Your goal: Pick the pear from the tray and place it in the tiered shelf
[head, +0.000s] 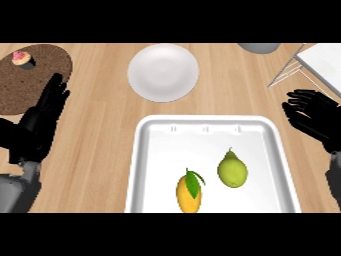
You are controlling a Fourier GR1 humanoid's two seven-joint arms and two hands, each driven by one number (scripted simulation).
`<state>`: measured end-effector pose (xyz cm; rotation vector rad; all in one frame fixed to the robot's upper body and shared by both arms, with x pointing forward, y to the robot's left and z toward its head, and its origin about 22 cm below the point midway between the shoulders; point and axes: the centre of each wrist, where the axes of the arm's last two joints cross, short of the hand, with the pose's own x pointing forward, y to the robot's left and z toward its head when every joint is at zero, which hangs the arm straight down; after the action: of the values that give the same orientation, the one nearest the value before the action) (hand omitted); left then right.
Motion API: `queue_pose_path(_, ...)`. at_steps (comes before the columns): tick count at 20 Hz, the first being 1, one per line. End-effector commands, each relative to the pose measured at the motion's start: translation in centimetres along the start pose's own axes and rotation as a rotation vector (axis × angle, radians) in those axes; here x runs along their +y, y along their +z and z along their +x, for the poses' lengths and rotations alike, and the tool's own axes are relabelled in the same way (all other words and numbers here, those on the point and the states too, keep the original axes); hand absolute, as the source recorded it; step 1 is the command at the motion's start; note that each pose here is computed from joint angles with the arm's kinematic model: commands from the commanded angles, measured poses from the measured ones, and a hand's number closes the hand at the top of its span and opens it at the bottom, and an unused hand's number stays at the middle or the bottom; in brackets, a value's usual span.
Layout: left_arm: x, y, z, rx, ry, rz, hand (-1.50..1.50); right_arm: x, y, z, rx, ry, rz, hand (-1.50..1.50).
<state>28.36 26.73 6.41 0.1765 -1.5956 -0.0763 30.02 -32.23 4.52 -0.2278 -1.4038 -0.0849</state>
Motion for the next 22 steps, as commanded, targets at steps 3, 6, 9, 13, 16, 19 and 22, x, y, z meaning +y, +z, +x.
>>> queue_pose_path(3,0.0,-0.5,-0.9,0.084,0.075,-0.05,0.0,1.0,-0.9,-1.3,0.109,-0.332,0.154,-1.5)
queue_pose_path(6,1.3,0.0,-1.6,0.08,0.06,-0.042,0.0,-1.2,-2.3,1.9,0.06,-0.271,0.237,-1.5)
queue_pose_path(9,0.9,-1.1,0.3,0.067,0.067,-0.045,0.0,-0.1,-2.6,6.9,0.141,-0.122,0.373,-1.5)
queue_pose_path(13,0.6,-1.7,0.0,0.053,0.074,-0.056,0.0,0.7,-2.8,9.4,0.288,0.145,0.545,-1.5)
queue_pose_path(16,-0.6,-1.6,-0.2,0.068,0.069,-0.074,0.0,1.1,-2.3,12.4,0.304,0.504,0.617,-1.5)
queue_pose_path(19,0.1,-2.4,1.2,0.063,0.07,-0.083,0.0,3.4,-1.4,16.0,0.27,0.805,0.612,-1.5)
queue_pose_path(22,0.4,-2.0,-0.3,0.072,0.074,-0.083,0.0,5.5,-2.1,16.4,0.31,0.911,0.636,-1.5)
